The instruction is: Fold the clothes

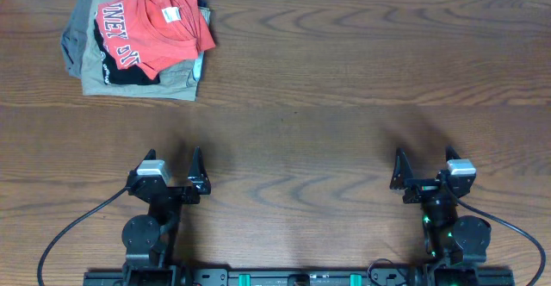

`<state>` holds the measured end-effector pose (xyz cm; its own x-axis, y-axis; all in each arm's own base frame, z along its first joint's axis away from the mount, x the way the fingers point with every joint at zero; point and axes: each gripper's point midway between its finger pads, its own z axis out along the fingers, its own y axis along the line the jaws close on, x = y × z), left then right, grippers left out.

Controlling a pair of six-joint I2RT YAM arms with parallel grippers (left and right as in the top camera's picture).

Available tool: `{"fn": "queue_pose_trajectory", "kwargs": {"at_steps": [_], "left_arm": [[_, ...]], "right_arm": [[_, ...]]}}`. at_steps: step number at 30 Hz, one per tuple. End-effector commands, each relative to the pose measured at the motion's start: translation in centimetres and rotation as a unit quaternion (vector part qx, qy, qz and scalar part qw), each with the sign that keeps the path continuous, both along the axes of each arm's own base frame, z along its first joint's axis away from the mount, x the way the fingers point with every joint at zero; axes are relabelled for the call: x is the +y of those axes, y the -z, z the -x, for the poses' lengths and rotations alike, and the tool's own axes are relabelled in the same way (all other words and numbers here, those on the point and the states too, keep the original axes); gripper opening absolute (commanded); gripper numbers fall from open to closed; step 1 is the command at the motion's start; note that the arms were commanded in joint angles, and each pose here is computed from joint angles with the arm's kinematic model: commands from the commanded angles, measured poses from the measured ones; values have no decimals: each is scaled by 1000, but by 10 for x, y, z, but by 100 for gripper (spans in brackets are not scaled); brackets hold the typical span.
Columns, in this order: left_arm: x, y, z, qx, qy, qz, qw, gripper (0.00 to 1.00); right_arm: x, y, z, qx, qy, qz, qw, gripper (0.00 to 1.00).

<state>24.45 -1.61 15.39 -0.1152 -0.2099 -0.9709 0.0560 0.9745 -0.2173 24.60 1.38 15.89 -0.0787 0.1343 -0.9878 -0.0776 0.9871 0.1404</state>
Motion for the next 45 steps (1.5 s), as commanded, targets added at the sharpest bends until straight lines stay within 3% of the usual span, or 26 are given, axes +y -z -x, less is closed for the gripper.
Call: {"fn": "queue_pose_trajectory", "kwargs": {"at_steps": [1, 14, 22, 45], "left_arm": [[-1, 15, 1, 22, 4, -9, 1000, 98], [-1, 15, 1, 22, 4, -9, 1000, 98], [-1, 15, 1, 22, 4, -9, 1000, 98], [-1, 15, 1, 22, 4, -9, 1000, 98]], "right_arm": [[0, 0, 0, -1, -2, -9, 1000, 99], [-2, 0, 0, -2, 5, -3, 1000, 99], [-8, 1, 0, -6, 14, 114, 993, 99], [-5, 1, 0, -8, 7, 113, 994, 99]]}}
